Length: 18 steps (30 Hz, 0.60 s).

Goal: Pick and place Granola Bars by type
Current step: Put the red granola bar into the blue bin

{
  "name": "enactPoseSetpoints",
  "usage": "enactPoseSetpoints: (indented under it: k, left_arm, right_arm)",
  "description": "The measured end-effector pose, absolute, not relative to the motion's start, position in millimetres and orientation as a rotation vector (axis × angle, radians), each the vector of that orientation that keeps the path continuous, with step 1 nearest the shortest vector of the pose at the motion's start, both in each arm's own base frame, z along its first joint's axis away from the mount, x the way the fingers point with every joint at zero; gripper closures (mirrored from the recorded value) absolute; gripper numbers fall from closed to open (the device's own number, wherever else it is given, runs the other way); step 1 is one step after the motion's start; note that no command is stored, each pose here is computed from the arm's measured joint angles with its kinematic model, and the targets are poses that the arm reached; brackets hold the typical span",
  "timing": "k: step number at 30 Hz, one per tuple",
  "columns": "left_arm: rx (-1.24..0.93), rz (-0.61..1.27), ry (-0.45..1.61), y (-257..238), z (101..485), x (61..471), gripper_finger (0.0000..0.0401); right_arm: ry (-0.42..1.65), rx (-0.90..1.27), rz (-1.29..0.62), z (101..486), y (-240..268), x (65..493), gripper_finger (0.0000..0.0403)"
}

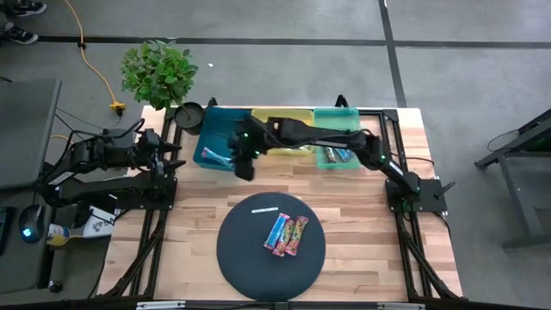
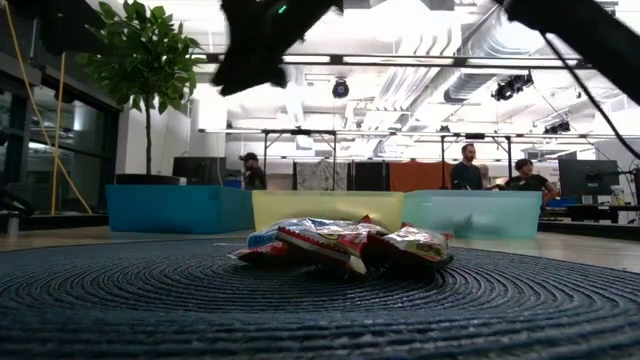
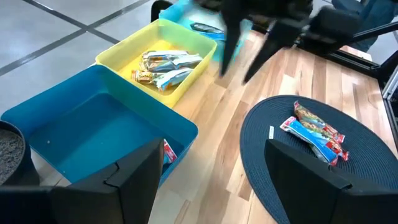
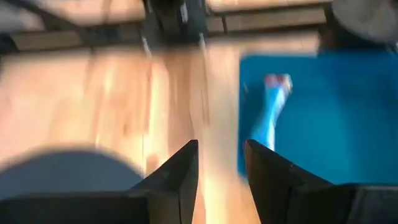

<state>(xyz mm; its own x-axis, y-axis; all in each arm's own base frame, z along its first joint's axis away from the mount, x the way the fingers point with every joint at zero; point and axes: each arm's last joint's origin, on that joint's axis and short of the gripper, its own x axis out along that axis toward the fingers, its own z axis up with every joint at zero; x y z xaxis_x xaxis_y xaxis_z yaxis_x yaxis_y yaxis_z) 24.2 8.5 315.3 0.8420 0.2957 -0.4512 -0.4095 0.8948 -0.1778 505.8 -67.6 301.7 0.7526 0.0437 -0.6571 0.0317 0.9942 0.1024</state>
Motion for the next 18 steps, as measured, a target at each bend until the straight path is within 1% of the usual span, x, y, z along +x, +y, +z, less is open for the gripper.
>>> enactPoseSetpoints:
  k: [3, 7, 10, 13, 18]
  left_arm:
    - [-0.274, 0.377, 0.429, 9, 315, 24, 0.0128]
    - [-0.274, 0.377, 0.429, 9, 315, 24, 0.0128]
    - [-0.274, 0.377, 0.429, 8, 315, 24, 0.0128]
    - [-0.274, 0.377, 0.429, 9, 315, 24, 0.0128]
    - [-0.274, 0.377, 0.429, 9, 315, 24, 0.0128]
  right_arm:
    - [0.823, 0.084, -0.067, 318, -45, 486, 0.0288]
    - [0.925, 0.187, -0.171, 331, -15, 465, 0.0288]
    - [0.996, 0.306, -0.255, 329, 8, 456, 0.0288]
    - [1.045, 0.409, -0.293, 326, 32, 451, 0.0288]
    - [1.080, 0.548, -0.399, 319, 66, 444, 0.0288]
